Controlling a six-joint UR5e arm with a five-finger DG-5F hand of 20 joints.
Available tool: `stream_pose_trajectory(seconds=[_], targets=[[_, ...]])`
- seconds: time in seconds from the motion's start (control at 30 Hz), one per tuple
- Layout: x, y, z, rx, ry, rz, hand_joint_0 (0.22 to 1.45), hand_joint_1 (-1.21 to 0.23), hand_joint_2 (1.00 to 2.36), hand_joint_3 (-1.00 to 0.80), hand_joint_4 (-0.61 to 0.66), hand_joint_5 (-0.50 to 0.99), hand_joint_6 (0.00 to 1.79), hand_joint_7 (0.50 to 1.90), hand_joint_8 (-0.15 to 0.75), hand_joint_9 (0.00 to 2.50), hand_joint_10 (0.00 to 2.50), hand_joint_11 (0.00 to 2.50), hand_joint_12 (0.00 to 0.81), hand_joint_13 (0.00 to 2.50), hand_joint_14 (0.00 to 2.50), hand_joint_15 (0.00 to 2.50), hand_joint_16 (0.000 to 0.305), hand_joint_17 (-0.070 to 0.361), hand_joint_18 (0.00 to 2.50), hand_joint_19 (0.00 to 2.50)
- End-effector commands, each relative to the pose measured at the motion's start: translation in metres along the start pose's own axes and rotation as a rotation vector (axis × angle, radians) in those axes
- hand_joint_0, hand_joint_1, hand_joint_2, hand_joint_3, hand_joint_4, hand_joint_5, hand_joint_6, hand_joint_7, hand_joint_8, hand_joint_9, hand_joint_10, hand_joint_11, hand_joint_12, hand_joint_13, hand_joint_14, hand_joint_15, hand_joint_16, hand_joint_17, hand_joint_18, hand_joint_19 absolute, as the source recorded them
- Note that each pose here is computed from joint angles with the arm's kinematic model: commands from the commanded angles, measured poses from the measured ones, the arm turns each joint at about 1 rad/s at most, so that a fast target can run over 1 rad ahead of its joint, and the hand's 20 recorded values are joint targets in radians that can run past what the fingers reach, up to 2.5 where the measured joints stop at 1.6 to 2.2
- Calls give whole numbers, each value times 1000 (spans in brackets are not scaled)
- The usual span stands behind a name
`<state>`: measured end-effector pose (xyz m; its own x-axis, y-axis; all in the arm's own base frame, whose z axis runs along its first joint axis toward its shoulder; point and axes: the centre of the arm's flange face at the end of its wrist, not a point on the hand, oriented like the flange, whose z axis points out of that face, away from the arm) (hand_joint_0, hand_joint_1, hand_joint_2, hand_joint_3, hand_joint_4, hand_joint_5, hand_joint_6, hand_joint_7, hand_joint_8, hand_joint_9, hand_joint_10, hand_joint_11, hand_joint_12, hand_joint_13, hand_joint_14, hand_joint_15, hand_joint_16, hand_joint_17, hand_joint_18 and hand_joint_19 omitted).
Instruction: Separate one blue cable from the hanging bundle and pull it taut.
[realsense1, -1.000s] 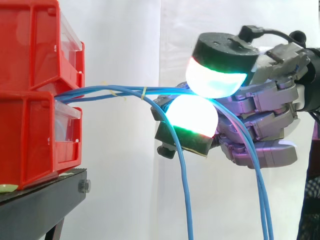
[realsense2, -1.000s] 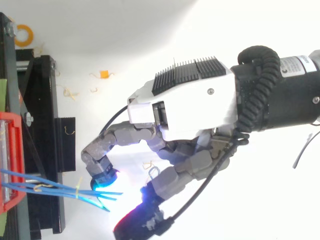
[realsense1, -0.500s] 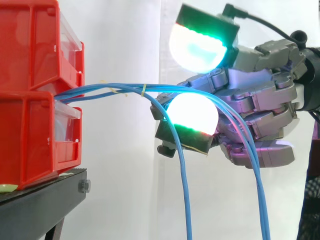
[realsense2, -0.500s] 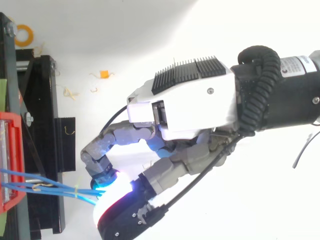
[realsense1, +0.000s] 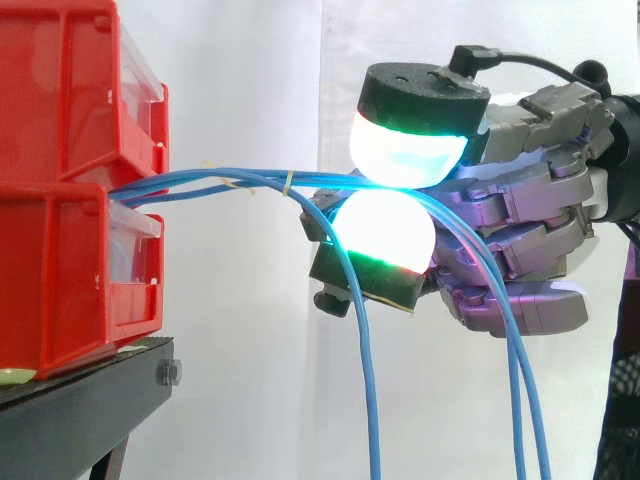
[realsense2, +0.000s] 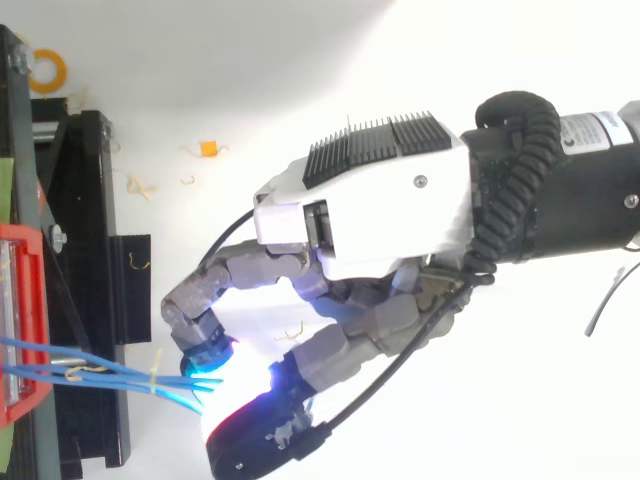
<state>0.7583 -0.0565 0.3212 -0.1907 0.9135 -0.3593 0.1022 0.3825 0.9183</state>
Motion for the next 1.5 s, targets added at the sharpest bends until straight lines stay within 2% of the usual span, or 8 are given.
stream_pose_trajectory(seconds=[0.0,0.23,0.4,0.57,0.73,0.83,1.1,1.47], targets=[[1,0,0,2,-5,0,679,-774,1013,-166,91,152,500,1381,132,2415,1149,1929,313,1912,1441,1291,47,105,1490,866],[1,7,1,-7,-12,-1,637,-892,1000,-500,106,140,529,1293,133,2336,1345,1815,291,1841,1500,1290,40,90,1402,936],[4,7,2,-7,-8,-3,497,-545,1000,-500,131,150,505,1348,145,2392,1230,1870,305,1893,1486,1253,46,103,1479,891],[2,8,3,-13,-26,-4,549,-221,1000,-500,139,144,521,1311,114,2388,1284,1854,297,1864,1558,1239,43,97,1450,936],[-1,8,5,-18,-51,-4,652,-409,1000,-500,149,142,528,1302,57,2394,1283,1901,279,1863,1558,1247,41,91,1451,958],[-1,10,6,-25,-62,-4,698,-536,1012,-330,144,144,522,1319,55,2403,1257,1932,280,1876,1523,1273,40,89,1458,945],[-2,11,7,-31,-68,-4,701,-619,1018,-143,107,152,500,1370,83,2443,1114,1967,294,1929,1424,1309,42,96,1473,896],[-1,12,7,-33,-67,-4,693,-678,1017,-125,81,152,501,1365,109,2444,1106,1941,292,1932,1395,1324,44,98,1469,873]])
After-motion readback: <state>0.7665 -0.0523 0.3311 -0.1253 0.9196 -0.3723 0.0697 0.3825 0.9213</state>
